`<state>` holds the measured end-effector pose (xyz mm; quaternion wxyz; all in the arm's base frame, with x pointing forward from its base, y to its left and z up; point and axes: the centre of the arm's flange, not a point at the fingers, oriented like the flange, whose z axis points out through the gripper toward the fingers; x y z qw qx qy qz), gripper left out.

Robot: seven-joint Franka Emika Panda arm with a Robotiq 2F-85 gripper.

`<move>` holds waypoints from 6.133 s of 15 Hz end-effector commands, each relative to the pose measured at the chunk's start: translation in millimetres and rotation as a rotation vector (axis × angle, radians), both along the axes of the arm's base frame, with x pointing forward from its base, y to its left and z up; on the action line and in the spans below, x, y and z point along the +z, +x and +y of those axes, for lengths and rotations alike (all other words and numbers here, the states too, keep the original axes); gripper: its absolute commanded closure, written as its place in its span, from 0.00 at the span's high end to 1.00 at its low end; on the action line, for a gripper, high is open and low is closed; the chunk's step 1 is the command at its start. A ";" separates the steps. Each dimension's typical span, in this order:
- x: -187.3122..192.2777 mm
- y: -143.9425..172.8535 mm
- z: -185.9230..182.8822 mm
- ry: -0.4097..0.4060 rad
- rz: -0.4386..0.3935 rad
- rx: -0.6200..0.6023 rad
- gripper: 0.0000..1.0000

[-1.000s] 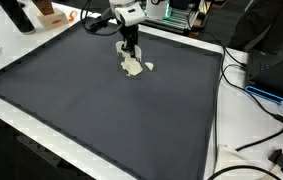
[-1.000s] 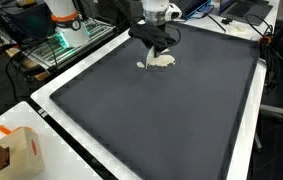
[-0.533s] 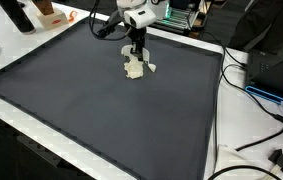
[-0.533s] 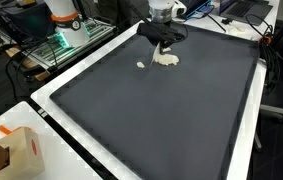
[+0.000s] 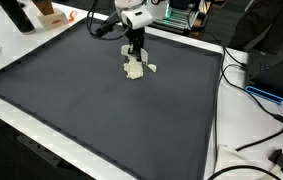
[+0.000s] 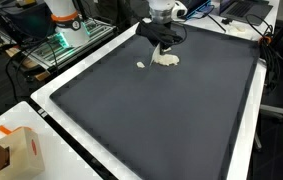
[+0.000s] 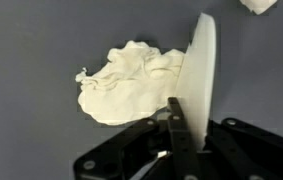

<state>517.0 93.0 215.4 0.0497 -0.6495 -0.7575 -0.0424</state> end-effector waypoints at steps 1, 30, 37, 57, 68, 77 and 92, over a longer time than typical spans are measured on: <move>-23.9 -11.8 -29.6 -0.008 0.037 -0.052 0.01; -55.4 -4.9 -24.7 0.151 0.039 0.096 0.01; -9.2 -17.3 -6.1 0.102 0.021 -0.024 0.01; 98.2 -39.8 58.8 0.012 -0.092 -0.766 0.01; 131.7 -31.5 38.7 0.001 -0.167 -1.207 0.01; 136.6 -25.9 40.8 0.026 -0.182 -1.195 0.01; 116.7 15.6 9.2 -0.190 -0.306 -1.746 0.01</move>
